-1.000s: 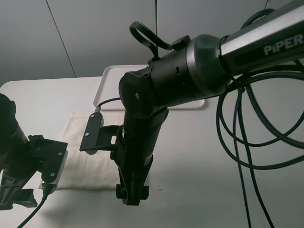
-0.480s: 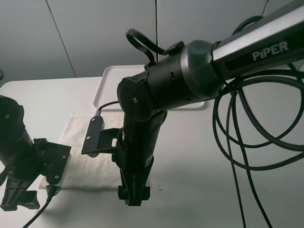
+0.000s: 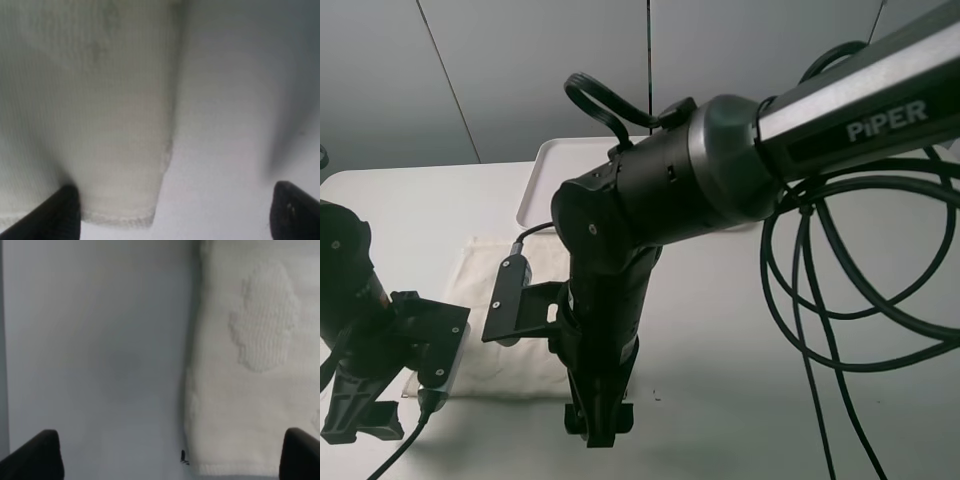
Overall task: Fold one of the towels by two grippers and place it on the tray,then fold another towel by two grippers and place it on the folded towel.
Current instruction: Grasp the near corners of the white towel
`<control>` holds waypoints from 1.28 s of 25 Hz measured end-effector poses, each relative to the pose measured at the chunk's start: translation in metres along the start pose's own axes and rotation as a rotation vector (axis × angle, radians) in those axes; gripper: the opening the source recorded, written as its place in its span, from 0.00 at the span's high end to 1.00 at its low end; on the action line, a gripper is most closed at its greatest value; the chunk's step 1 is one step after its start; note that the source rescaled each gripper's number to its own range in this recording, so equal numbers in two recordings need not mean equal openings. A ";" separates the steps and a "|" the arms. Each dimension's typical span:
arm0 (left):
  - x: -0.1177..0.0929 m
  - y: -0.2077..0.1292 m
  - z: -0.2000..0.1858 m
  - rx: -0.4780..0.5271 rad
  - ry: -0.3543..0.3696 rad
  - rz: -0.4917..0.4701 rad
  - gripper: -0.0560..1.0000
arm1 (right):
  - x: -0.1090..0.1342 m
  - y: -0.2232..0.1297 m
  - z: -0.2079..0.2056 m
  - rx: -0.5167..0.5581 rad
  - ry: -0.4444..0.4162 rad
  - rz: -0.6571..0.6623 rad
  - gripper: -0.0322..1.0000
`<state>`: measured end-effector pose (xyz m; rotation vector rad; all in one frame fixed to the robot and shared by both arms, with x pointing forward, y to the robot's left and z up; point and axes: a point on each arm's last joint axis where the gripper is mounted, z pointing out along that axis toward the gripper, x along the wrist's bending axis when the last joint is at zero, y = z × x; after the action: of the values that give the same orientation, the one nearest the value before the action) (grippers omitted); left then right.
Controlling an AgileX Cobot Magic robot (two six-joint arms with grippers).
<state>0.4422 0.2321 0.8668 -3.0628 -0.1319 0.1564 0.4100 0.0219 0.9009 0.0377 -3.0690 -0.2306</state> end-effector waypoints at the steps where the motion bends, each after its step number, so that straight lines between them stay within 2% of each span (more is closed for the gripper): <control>1: 0.000 0.000 0.000 0.000 0.000 0.000 0.01 | -0.001 -0.001 0.000 0.007 -0.009 0.001 0.07; 8: 0.000 0.000 0.000 0.000 0.000 0.000 0.01 | -0.008 -0.005 0.023 0.115 -0.011 0.025 0.07; 16: 0.000 0.000 0.000 0.000 0.000 0.000 0.01 | -0.009 -0.007 0.036 0.150 0.007 0.039 0.09; 19: 0.000 0.000 0.000 0.001 0.001 0.002 0.01 | -0.010 -0.006 0.036 0.143 -0.002 0.034 0.14; 24: 0.000 0.000 0.000 0.001 0.001 0.002 0.01 | -0.012 -0.006 0.041 0.153 -0.013 0.026 0.33; 30: 0.000 0.000 0.000 0.001 0.001 0.002 0.01 | -0.014 -0.005 0.042 0.152 -0.028 0.054 0.39; 32: 0.000 0.000 0.000 0.001 0.001 0.002 0.01 | -0.015 -0.005 0.042 0.148 -0.038 0.052 0.48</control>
<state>0.4428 0.2320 0.8671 -3.0619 -0.1293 0.1554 0.4224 0.0240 0.8581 -0.0401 -3.1140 -0.0006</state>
